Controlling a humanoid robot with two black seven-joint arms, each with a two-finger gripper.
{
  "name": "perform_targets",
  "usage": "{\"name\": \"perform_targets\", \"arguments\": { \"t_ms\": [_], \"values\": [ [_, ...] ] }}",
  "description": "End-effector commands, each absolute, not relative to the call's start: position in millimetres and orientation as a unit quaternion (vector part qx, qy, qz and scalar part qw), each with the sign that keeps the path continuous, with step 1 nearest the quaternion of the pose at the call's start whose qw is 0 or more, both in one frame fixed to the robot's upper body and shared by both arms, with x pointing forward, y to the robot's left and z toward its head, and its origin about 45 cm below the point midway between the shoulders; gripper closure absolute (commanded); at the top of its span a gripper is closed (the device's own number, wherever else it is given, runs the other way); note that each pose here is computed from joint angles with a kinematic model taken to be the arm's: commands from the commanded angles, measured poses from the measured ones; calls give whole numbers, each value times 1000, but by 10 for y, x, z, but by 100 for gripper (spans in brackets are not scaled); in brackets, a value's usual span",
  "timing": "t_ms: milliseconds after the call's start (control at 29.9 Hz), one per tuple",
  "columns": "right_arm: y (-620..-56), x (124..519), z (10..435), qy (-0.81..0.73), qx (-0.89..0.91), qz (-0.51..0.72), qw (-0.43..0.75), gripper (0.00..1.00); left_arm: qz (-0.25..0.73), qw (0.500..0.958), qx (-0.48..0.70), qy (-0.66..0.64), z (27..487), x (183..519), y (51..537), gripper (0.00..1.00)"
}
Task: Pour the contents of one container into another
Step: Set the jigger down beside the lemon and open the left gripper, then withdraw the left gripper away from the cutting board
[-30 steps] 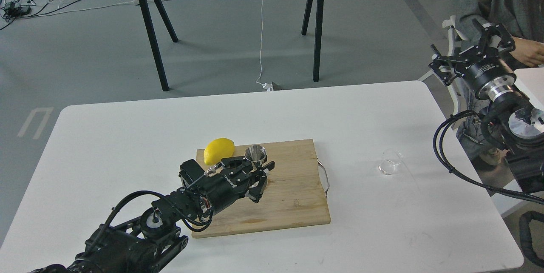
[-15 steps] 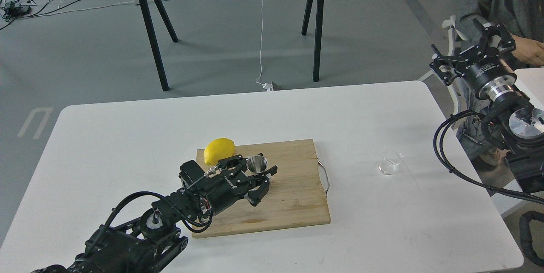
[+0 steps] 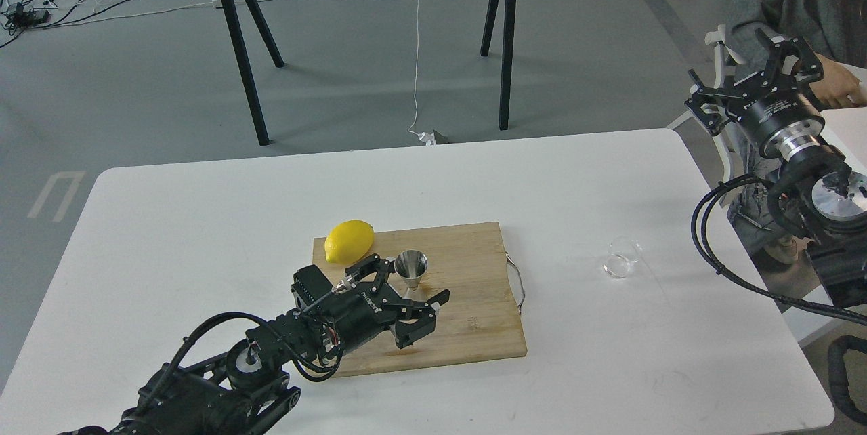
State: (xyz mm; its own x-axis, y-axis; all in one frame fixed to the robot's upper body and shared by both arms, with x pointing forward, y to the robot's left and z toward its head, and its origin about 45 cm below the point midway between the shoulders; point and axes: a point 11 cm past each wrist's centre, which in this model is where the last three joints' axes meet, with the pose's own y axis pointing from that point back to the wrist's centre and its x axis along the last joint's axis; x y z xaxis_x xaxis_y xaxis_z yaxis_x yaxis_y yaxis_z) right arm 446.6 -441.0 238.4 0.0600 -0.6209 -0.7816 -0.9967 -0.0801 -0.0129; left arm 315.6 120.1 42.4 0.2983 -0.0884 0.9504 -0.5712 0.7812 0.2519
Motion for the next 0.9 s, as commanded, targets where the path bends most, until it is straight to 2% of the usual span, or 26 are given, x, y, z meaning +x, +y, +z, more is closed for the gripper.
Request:
{"name": "perform_targets", "arguments": {
  "t_ms": [0,702,869],
  "values": [
    [-4415,4466,2388,609,-663,315,300,1,161,752,293,-568,410,3156,1221,2],
    [-4407,4468,2390,608,-664,315,301,1,166,763,297,-549,291,3006,1255,2],
    [-4414,4471,2403,608,-664,314,302,1,166,758,310,-549,271,3026,1404,2]
  ]
}}
